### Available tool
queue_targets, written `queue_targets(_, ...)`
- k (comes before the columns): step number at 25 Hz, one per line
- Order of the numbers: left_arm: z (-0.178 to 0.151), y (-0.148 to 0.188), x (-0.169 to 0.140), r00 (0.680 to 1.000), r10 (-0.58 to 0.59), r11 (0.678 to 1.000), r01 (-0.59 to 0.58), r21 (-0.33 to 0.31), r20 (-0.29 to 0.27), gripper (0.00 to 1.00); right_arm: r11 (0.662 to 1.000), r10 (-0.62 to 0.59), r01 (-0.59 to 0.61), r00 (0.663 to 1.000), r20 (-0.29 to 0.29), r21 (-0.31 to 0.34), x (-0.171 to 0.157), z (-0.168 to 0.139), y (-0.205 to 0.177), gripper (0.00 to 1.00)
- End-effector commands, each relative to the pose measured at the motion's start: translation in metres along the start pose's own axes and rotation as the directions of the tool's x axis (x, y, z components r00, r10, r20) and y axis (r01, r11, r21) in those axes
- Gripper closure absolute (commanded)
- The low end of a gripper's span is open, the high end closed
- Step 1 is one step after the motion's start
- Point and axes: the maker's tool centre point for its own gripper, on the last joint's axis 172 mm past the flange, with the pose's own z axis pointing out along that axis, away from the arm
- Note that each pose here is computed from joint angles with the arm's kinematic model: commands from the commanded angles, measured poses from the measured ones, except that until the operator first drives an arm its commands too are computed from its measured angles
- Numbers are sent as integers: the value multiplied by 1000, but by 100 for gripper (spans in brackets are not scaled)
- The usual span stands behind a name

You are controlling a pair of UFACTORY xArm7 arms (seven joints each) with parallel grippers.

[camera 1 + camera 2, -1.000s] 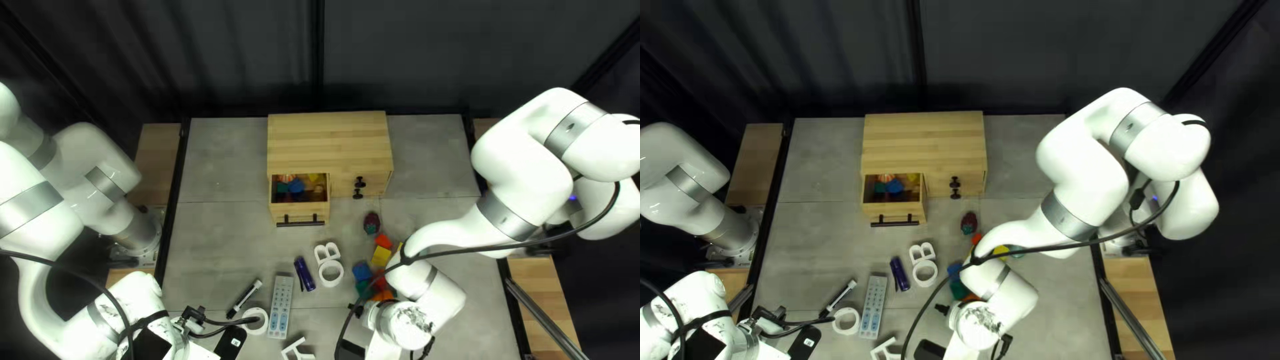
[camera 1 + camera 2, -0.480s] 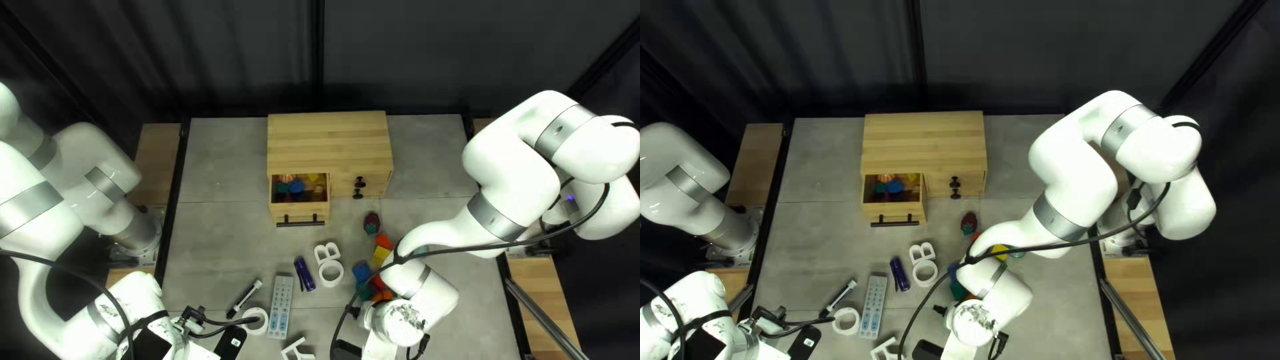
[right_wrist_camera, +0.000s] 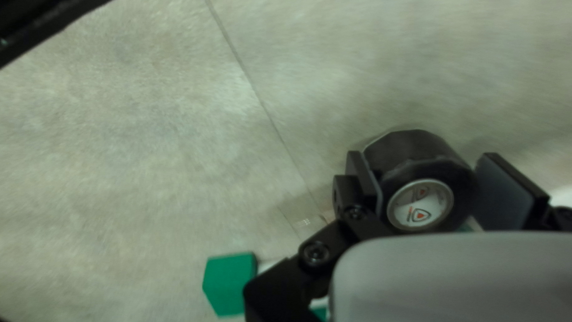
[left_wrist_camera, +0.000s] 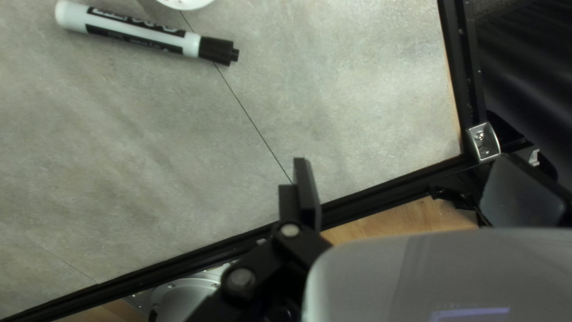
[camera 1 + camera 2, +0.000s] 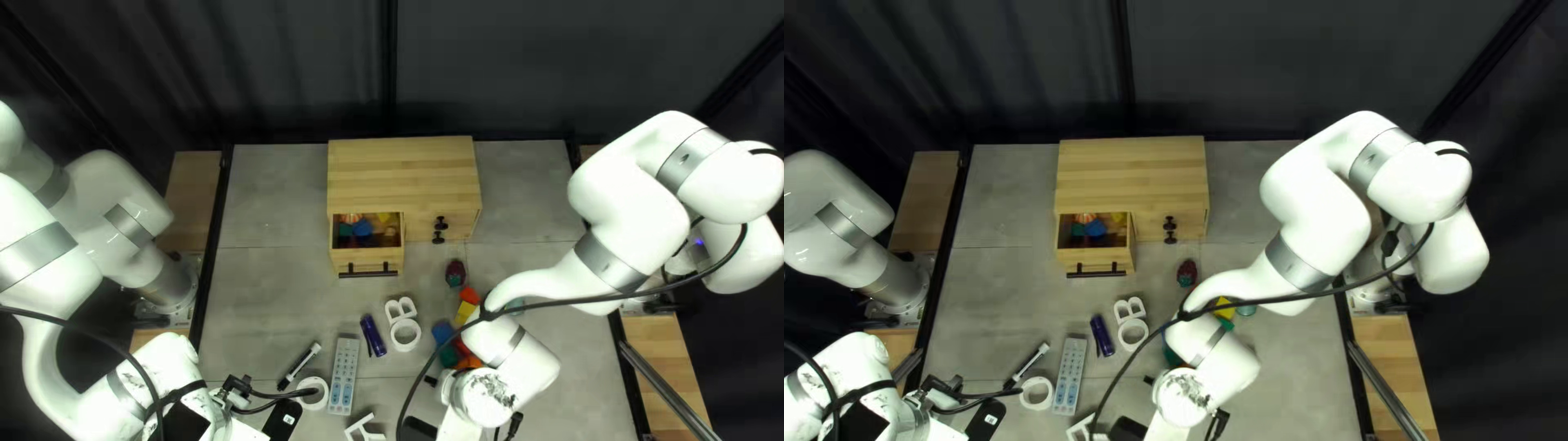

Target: Open drawers and place objects into drawer and close

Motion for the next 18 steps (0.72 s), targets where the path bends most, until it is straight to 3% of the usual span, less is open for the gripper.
queue_targets(1, 0, 0, 0, 1000, 0, 1000, 0, 0, 0, 0, 963, 261, -260, 965, -2, -66, -40, -45, 60, 95)
queue_targets(9, 0, 0, 0, 1000, 0, 1000, 0, 0, 0, 0, 826, 512, -519, 854, -93, -219, -99, -92, 145, 96)
queue_targets(13, 0, 0, 0, 1000, 0, 1000, 0, 0, 0, 0, 773, 565, -578, 815, -128, -263, -125, -89, 186, 96)
queue_targets(18, 0, 0, 0, 1000, 0, 1000, 0, 0, 0, 0, 733, 596, -619, 784, -174, -282, -139, -64, 219, 96)
